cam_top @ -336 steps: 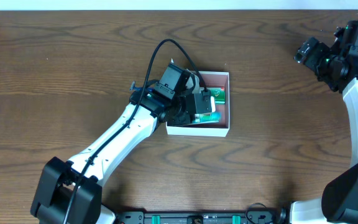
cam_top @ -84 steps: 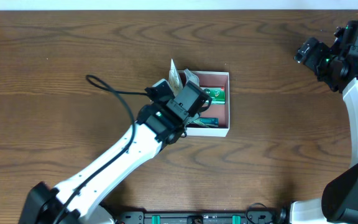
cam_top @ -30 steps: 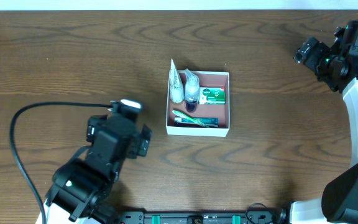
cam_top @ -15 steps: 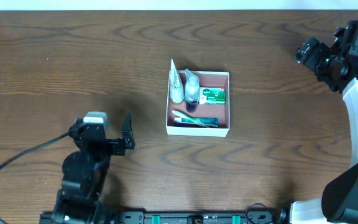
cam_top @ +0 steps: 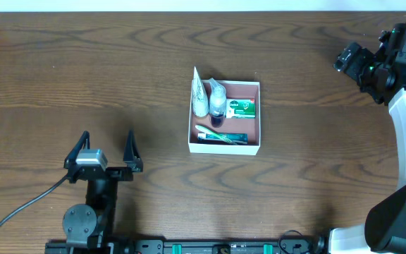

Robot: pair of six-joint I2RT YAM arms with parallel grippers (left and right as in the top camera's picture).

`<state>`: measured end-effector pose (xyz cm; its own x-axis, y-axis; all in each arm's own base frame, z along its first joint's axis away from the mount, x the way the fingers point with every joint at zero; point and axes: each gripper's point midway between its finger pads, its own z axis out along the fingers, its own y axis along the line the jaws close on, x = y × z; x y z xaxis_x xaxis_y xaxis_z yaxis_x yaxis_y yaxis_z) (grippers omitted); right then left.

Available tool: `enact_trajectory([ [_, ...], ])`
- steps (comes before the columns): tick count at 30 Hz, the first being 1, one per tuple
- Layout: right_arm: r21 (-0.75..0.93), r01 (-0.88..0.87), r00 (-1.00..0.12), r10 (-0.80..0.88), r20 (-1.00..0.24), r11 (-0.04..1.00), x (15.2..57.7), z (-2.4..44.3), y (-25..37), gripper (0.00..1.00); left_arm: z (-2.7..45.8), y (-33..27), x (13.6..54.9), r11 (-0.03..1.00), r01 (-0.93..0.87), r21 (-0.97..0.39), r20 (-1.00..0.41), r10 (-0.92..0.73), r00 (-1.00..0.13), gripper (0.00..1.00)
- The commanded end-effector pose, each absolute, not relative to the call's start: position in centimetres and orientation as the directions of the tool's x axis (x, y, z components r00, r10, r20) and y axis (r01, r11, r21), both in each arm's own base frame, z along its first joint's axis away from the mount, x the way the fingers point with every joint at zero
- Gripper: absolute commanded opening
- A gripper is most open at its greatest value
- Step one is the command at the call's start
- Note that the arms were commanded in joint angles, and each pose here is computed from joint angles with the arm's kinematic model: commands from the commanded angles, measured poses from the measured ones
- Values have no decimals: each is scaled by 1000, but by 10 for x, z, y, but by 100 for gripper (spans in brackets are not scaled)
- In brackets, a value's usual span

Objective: Pack container

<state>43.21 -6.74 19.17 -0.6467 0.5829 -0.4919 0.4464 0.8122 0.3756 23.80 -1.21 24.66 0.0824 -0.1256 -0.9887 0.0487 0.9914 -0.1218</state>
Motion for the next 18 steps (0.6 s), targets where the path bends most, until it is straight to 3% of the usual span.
enact_trajectory([
  [1,373,437,-632,574,-521,819,433,204,-72,99,244,-12,235,990,64,-123,-986,-129,106,98],
  [12,373,437,-632,574,-521,819,433,204,-72,99,217,-15,239,989,97,-115,-990,-123,76,98],
  [18,373,437,-632,574,-521,819,433,204,-72,99,180,-16,244,988,90,-124,-992,-123,-14,98],
])
